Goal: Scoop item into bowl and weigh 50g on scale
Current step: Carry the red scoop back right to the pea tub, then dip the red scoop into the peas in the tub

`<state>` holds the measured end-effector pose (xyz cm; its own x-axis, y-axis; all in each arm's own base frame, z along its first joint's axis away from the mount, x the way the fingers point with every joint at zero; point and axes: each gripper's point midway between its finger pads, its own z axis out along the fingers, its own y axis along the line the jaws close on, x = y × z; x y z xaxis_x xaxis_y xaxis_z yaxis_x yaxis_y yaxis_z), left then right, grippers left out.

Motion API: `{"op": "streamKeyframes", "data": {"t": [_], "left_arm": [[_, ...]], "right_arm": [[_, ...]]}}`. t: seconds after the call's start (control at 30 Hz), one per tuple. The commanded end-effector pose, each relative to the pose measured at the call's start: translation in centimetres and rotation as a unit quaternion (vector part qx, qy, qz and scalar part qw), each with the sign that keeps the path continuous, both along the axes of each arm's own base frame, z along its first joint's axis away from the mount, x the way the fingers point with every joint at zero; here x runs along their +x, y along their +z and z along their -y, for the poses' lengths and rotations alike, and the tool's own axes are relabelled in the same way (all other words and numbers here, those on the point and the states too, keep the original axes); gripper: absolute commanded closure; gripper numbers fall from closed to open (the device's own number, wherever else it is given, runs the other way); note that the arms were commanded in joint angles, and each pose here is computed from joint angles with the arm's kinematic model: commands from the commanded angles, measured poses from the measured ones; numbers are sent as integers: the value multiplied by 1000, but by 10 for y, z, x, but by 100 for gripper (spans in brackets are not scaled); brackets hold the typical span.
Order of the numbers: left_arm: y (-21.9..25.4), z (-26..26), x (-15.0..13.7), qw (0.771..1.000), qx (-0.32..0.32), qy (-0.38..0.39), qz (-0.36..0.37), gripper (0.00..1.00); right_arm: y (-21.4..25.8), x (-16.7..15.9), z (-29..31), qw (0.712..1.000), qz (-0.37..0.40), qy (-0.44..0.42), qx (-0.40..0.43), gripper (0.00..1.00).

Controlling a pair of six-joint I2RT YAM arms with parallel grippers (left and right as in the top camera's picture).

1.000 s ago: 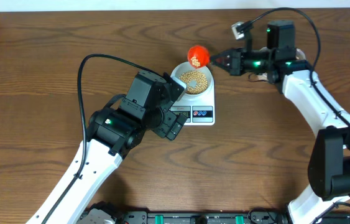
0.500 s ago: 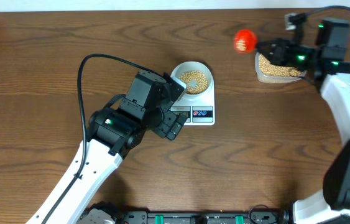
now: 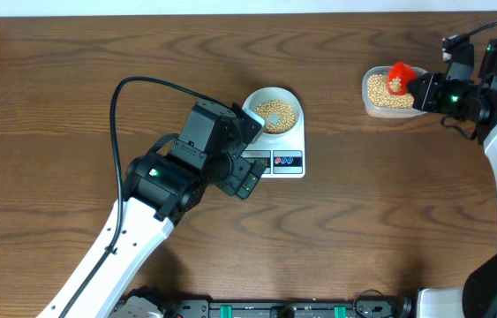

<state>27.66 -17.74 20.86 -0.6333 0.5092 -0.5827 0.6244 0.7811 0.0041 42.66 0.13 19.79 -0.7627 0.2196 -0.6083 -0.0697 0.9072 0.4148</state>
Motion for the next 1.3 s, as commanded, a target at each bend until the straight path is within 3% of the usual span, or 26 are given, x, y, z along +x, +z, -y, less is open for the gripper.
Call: {"op": "streamKeyframes", "data": {"t": [0.0,0.2,0.67,1.27], "left_arm": [[1,2,1,1000,-1,-9,1,8],[1,2,0,1000,-1,-9,1,8],[1,2,1,1000,-1,-9,1,8],[1,2,0,1000,-1,-9,1,8]], "right_arm": [[-3,1,30,995,5,-35,-89,99],[-6,4,52,982,14,-33,-185,99],[-4,10,51,952,24,2,-306,99],[-2,12,41,936,37,48,-346,99]]}}
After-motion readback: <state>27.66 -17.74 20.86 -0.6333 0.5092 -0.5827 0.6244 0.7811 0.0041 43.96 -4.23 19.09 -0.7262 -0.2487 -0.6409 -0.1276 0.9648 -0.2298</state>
